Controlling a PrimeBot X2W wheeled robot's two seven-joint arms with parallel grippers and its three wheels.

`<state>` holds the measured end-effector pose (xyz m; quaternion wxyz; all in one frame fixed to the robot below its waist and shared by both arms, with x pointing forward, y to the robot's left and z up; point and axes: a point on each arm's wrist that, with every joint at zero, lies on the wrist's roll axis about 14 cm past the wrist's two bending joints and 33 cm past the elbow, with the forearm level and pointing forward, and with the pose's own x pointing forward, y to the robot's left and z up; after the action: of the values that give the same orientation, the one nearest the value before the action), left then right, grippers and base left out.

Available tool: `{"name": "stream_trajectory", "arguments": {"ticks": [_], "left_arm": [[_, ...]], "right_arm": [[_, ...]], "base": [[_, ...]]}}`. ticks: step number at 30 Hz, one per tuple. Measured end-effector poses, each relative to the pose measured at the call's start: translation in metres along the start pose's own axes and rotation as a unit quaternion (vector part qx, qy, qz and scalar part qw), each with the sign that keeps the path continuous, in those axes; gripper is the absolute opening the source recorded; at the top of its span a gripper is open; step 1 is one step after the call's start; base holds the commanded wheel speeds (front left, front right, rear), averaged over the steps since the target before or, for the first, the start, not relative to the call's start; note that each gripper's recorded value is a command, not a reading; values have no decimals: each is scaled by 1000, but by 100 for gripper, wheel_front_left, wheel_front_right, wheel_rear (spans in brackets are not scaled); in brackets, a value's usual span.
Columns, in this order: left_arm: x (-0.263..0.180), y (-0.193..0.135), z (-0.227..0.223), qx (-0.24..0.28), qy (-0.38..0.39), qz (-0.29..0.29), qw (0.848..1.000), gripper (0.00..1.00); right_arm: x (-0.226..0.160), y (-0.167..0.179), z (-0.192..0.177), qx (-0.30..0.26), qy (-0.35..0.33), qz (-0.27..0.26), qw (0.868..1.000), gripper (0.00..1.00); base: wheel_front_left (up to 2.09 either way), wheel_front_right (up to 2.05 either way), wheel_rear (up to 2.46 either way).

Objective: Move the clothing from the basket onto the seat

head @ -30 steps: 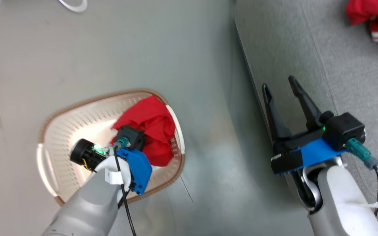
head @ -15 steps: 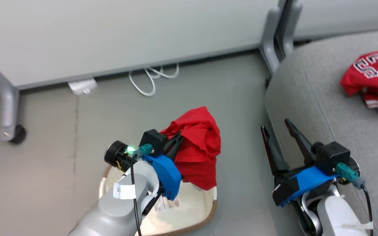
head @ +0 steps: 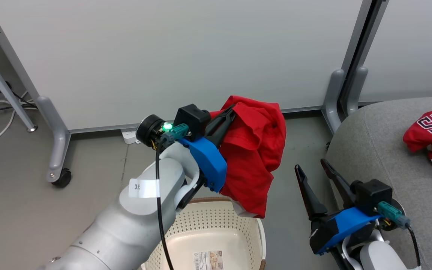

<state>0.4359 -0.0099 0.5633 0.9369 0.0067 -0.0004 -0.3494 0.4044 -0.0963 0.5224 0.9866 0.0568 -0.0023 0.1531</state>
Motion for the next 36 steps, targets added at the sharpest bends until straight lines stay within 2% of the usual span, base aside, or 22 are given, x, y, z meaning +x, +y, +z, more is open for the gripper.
{"name": "stream_trajectory", "arguments": {"ticks": [5, 16, 24, 30, 36], "left_arm": [[3, 0, 7, 3, 0, -2, 1000, 0], [5, -9, -6, -3, 20, -15, 1000, 0], [8, -11, -11, -14, 22, -20, 999, 0], [9, -14, -17, -23, 25, -24, 999, 0], [8, -16, -17, -26, 24, -26, 999, 0]], "right_arm": [[-1, 4, 0, 3, 1, 5, 1000, 100], [0, 6, -7, 10, 13, 9, 1000, 100], [23, 14, -6, 1, 47, 29, 998, 100], [44, 14, -9, -15, 81, 39, 996, 100], [57, 12, -20, -64, 120, 51, 989, 100]], "base": [[0, 0, 0], [0, 0, 0], [0, 0, 0], [0, 0, 0], [0, 0, 0]]}}
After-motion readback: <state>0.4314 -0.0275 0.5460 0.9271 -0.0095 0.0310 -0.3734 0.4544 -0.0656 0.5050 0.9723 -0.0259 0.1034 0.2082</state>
